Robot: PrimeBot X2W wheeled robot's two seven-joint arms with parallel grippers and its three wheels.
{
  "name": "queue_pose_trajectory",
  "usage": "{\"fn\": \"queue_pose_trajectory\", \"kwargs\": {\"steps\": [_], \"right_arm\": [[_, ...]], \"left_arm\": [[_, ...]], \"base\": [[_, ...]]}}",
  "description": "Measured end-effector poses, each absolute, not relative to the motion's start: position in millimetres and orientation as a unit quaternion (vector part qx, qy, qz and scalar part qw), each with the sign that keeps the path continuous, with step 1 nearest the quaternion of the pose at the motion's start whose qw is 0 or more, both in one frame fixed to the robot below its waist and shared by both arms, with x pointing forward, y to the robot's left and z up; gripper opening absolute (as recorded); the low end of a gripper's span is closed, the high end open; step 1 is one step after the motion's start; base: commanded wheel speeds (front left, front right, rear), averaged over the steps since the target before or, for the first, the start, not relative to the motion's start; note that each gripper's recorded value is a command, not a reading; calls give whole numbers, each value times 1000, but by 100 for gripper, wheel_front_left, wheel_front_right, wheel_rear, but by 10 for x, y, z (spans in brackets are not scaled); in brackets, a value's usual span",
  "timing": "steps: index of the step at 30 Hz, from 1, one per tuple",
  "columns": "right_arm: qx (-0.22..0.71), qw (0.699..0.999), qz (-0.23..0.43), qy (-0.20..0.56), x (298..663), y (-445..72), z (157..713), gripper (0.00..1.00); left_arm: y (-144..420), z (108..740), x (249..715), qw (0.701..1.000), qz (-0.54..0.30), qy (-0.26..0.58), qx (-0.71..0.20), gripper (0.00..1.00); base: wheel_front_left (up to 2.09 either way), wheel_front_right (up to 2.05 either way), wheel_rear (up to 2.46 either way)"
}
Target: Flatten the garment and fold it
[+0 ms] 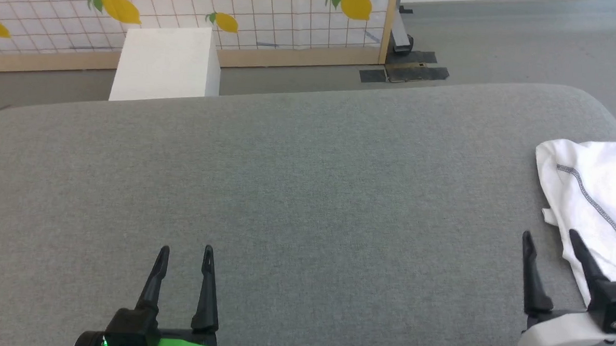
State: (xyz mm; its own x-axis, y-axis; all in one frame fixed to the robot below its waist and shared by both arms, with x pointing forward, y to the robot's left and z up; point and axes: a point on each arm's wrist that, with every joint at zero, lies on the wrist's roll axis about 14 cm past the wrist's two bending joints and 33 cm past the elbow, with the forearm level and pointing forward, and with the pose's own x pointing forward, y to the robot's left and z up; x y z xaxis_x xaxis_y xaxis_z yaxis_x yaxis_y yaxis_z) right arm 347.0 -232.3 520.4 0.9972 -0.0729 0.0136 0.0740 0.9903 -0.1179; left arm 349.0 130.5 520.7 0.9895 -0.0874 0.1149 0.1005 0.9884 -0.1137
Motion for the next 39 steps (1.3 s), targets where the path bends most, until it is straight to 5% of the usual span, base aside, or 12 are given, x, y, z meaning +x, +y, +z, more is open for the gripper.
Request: {"fn": "queue_pose_trajectory", "kwargs": {"steps": [13,14,39], "right_arm": [[-50,999,-16,-6,3435,-2178,5078,100],[-50,999,-16,-6,3437,-2174,5081,0],[-48,999,-5,0,3459,-2101,5077,0]], "left_arm": [[1371,5087,3367,997,-31,-36,-63,100],[1375,5090,3363,997,-31,-36,-63,0],[1429,5081,3383,998,-27,-27,-51,0]], "base": [[0,0,0],[0,0,0],[0,0,0]]}}
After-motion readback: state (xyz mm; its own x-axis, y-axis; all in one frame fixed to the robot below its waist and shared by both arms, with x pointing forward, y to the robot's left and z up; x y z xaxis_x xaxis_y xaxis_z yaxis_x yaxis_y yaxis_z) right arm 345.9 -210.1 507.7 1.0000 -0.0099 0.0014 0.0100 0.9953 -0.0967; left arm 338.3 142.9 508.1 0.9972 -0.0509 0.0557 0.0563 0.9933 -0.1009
